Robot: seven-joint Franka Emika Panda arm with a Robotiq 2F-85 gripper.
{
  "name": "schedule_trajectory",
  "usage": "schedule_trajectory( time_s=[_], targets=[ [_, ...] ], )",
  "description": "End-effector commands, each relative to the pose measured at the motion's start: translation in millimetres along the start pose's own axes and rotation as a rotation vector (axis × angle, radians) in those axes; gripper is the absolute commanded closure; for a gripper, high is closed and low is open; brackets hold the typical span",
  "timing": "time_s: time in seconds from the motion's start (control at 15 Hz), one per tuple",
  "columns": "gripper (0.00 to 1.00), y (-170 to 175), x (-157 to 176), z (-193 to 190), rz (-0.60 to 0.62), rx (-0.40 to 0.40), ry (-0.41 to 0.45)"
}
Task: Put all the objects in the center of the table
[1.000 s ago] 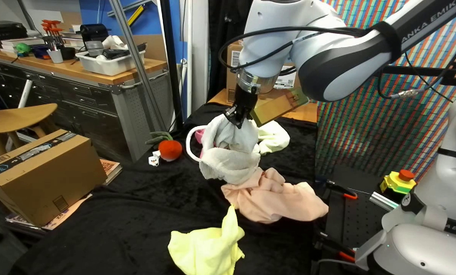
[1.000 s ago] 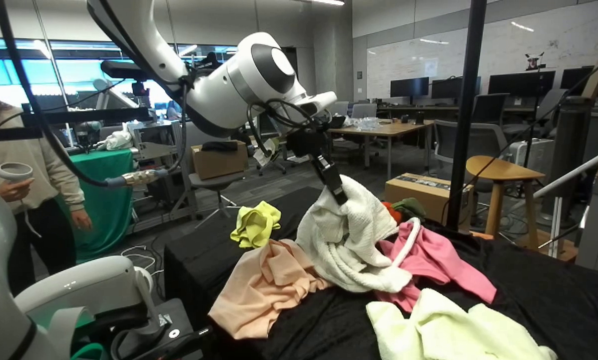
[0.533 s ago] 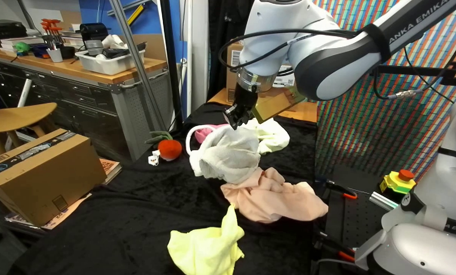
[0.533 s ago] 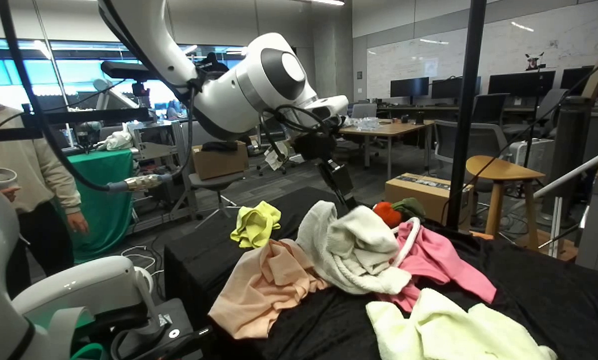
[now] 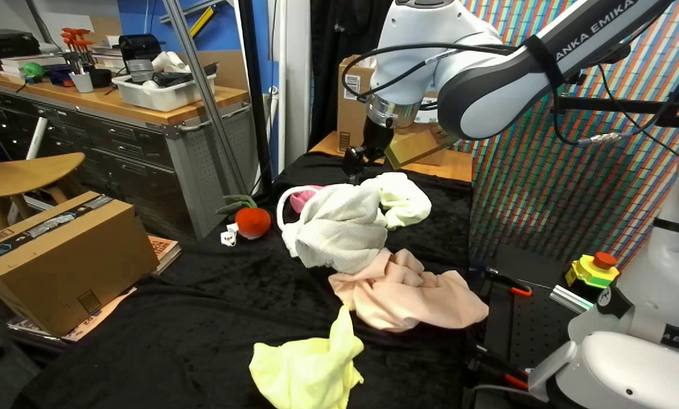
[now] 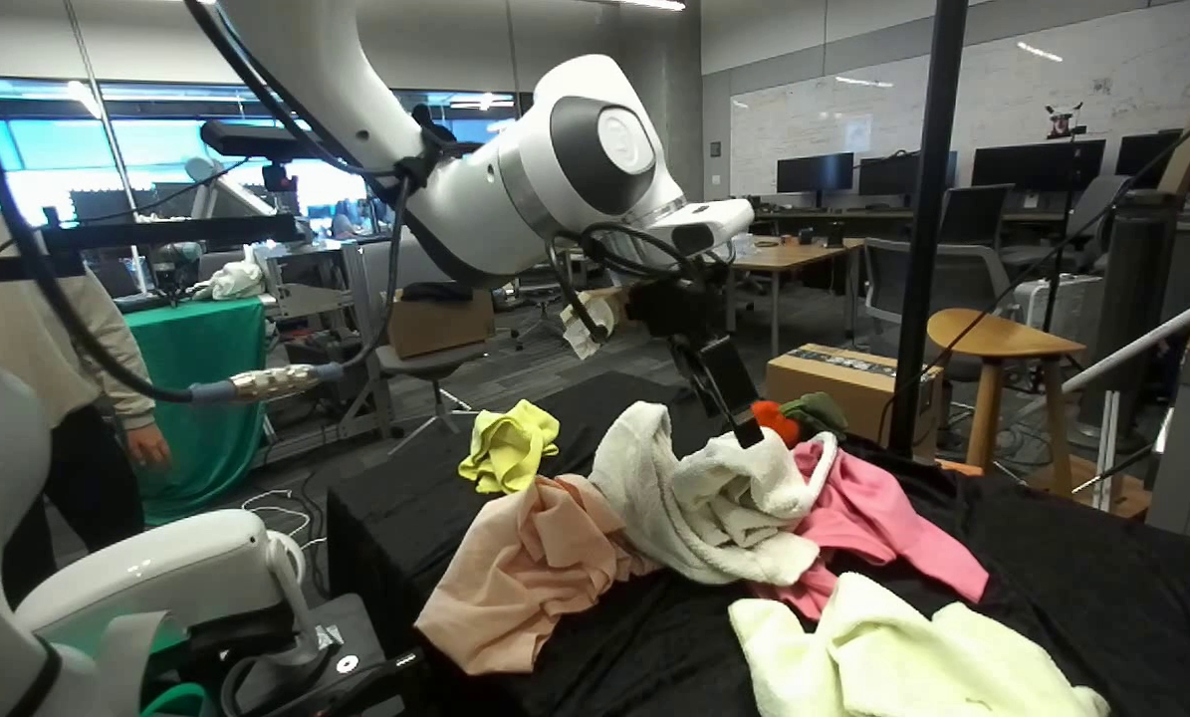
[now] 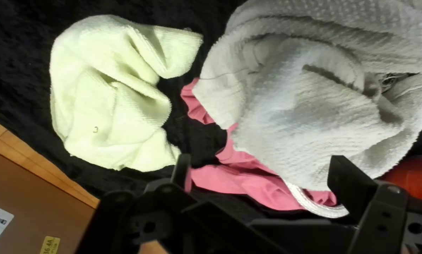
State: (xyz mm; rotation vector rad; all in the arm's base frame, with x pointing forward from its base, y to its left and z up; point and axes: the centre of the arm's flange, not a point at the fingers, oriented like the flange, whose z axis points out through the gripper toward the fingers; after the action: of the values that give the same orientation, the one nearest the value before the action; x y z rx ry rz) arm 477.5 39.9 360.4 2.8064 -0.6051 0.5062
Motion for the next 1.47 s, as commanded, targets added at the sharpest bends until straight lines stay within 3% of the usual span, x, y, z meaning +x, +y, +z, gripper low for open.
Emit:
schedule_trajectory(
  time_s=[0.0, 0.47, 1.4],
  targets=[
    [0.0, 41.9, 11.8, 17.3, 0.057, 0.01, -0.023],
    [0.0, 102.7, 26.8, 67.9, 0.173, 0.009, -0.117],
    [0.0, 101.6, 36.7, 139.1, 0.122, 0.034, -0.217]
  ],
)
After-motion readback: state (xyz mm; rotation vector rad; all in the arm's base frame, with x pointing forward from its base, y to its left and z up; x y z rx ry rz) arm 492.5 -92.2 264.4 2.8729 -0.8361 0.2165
